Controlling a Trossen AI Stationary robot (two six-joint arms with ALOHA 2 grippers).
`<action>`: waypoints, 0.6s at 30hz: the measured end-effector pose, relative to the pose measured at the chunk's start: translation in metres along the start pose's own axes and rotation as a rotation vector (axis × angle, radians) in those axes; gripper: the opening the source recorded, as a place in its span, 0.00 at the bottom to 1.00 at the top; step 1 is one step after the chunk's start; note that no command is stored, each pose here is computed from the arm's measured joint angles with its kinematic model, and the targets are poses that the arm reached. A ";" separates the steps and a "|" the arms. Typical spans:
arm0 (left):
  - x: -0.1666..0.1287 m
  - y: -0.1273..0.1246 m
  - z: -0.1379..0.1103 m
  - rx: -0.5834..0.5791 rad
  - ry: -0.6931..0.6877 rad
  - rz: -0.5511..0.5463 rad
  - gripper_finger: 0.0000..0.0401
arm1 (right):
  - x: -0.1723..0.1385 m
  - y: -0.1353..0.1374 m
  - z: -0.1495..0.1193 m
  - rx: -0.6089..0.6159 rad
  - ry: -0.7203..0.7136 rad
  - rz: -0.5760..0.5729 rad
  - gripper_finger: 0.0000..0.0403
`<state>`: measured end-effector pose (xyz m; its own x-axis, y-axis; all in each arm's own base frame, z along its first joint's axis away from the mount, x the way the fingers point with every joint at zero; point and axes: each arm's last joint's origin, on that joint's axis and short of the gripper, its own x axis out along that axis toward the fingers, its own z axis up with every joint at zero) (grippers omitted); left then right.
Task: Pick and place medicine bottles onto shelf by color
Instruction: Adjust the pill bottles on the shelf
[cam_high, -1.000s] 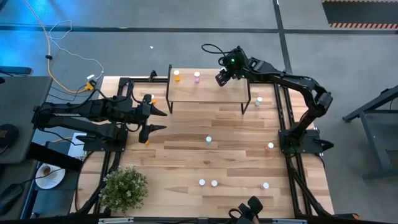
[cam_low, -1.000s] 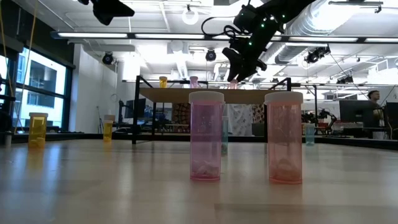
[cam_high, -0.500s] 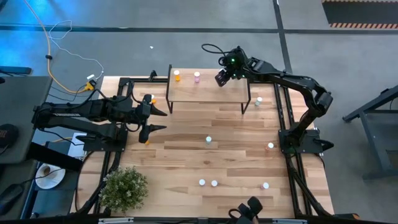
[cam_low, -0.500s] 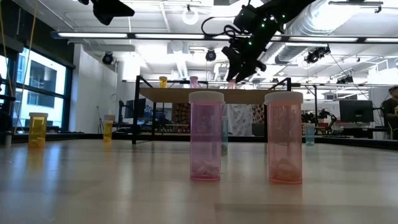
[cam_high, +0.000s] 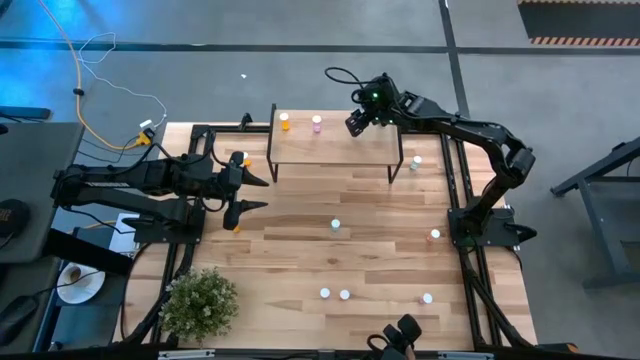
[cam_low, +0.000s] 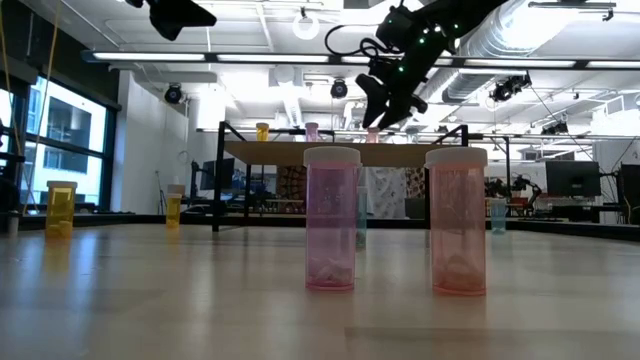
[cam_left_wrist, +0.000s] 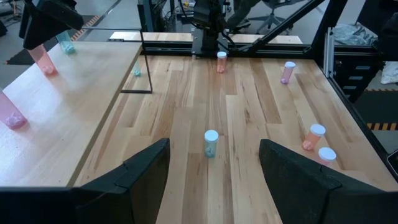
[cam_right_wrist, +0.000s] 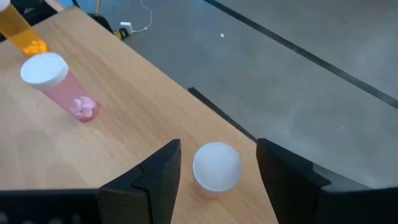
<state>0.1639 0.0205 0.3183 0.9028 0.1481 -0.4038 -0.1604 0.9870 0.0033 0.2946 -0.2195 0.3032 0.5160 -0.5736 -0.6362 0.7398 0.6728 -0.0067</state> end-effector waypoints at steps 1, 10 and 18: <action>0.000 0.000 0.000 0.000 0.000 0.000 0.59 | 0.000 0.000 0.001 0.001 -0.007 0.001 0.50; 0.000 0.000 0.000 0.000 0.000 0.000 0.59 | -0.007 -0.002 0.006 -0.003 -0.053 -0.010 0.50; 0.000 0.000 0.000 0.000 -0.001 0.000 0.59 | -0.022 0.003 0.016 -0.055 -0.142 0.081 0.50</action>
<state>0.1641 0.0205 0.3184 0.9034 0.1478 -0.4025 -0.1602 0.9871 0.0029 0.2923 -0.2122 0.3294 0.6320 -0.5739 -0.5208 0.6702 0.7422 -0.0045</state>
